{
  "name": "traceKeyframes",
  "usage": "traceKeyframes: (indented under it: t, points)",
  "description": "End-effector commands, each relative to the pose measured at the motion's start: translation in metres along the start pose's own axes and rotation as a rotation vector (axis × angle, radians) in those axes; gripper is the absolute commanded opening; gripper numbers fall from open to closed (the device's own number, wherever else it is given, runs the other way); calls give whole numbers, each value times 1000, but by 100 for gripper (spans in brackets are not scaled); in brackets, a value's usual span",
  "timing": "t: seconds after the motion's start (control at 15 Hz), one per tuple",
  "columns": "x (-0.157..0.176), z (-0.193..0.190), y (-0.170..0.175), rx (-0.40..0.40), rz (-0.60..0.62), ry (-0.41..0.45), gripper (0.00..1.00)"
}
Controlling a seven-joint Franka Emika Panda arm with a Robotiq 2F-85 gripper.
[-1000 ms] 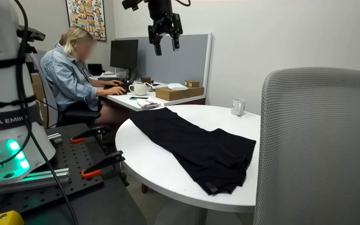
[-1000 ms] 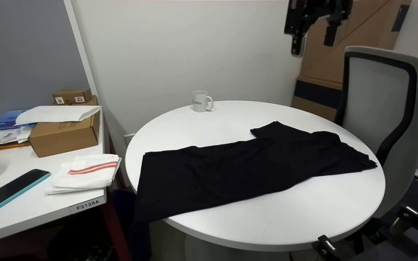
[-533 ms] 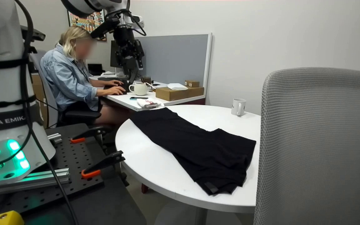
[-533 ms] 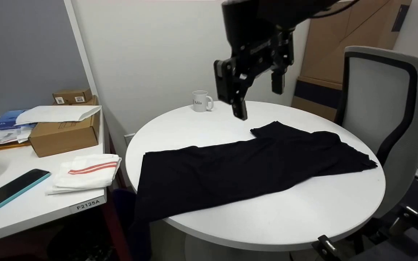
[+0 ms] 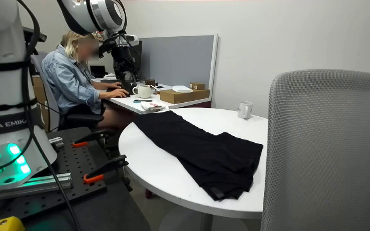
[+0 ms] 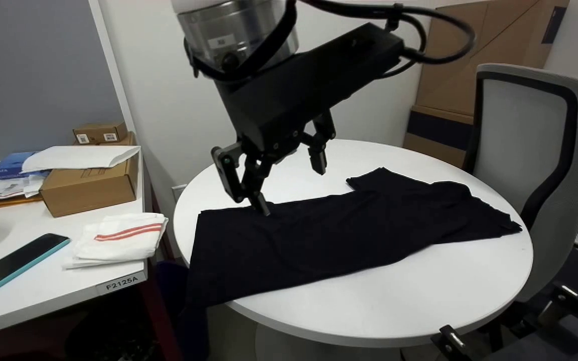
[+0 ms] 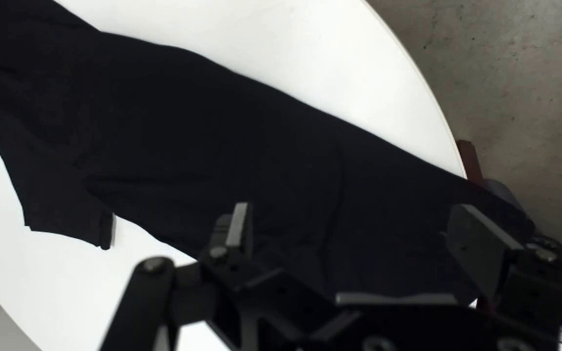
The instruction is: Fold the black shirt on the table
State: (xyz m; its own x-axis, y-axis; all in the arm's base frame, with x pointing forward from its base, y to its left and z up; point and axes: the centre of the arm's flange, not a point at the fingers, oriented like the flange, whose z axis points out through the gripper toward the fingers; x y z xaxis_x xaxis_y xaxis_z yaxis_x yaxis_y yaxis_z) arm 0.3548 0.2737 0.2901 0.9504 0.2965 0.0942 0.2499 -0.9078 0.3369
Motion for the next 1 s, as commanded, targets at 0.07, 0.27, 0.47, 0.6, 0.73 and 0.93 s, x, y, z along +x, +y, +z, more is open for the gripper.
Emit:
traceKeyframes:
  t: [0.07,0.27,0.47,0.6,0.73,0.93]
  points:
    - [58,28,-60,-17,23,0,100]
    - [81,37,-92,-17,-3,2,100]
    - [104,43,-118,-8,-15,-10,100]
    - [114,50,-133,-15,-23,-24,100]
    - [119,58,-146,-27,-27,-39,100]
    - [123,77,-158,-52,-25,-54,100]
